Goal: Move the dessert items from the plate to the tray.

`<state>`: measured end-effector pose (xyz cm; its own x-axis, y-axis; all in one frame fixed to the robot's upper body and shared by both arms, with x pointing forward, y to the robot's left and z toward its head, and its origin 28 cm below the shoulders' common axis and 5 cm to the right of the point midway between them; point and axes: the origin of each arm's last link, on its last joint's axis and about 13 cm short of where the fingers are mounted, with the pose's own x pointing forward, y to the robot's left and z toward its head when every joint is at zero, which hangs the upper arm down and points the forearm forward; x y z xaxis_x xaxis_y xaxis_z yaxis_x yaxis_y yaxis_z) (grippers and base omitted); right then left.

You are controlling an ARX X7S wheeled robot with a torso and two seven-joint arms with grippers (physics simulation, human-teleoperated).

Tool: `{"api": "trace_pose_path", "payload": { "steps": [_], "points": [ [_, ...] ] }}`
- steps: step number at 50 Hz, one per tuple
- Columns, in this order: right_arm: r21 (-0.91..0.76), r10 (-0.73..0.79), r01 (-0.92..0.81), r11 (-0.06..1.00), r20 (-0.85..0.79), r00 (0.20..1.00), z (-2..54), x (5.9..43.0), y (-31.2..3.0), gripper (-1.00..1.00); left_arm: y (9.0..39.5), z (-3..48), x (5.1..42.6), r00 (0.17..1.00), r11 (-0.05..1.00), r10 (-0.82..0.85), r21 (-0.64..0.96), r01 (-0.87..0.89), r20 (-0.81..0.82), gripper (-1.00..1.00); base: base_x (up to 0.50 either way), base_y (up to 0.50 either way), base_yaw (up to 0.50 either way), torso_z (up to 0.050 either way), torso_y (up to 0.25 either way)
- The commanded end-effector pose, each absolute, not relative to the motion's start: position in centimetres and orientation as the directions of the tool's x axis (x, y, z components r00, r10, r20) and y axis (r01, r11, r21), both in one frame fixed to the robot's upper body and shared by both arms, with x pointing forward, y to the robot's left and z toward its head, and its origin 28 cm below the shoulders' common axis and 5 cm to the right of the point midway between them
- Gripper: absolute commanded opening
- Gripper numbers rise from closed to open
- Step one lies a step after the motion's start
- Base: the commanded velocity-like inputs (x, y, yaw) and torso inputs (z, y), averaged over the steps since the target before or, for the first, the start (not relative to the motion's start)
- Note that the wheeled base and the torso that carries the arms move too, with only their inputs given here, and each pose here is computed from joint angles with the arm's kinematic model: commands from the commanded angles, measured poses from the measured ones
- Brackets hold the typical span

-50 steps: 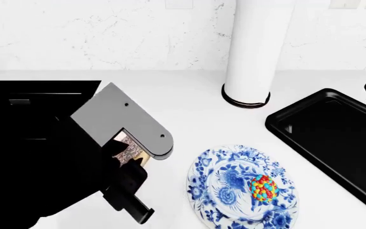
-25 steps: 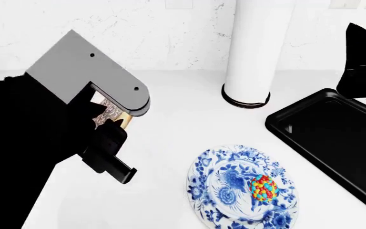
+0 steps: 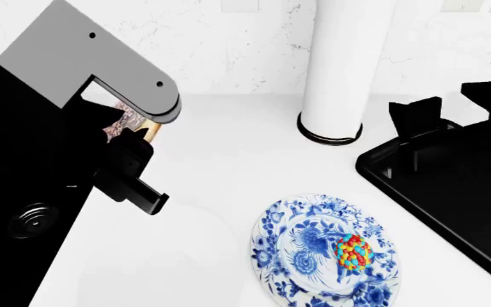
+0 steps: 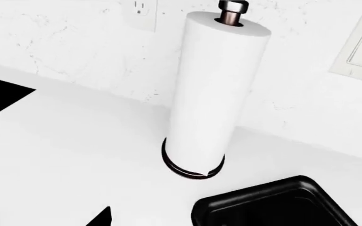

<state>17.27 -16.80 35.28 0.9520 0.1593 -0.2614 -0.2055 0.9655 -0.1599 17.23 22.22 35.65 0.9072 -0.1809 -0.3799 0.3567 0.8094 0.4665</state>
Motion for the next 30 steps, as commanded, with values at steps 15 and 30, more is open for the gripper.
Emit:
{"api": "trace_pose_path", "payload": {
  "steps": [15, 30],
  "points": [
    [-0.159, 0.205, -0.311, 0.937, -0.470, 0.859, 34.8, 17.1, -16.3, 1.00, 22.6, 35.5, 17.1, 0.918, 0.816, -0.184, 0.467, 0.341, -0.350, -1.00, 0.00, 0.00, 0.00, 0.000, 0.000],
    [-0.105, 0.259, -0.392, 0.914, -0.592, 0.763, 33.1, 17.9, -15.9, 1.00, 22.6, 35.5, 17.3, 0.925, 0.813, -0.163, 0.485, 0.322, -0.343, -1.00, 0.00, 0.00, 0.00, 0.000, 0.000]
  ]
}}
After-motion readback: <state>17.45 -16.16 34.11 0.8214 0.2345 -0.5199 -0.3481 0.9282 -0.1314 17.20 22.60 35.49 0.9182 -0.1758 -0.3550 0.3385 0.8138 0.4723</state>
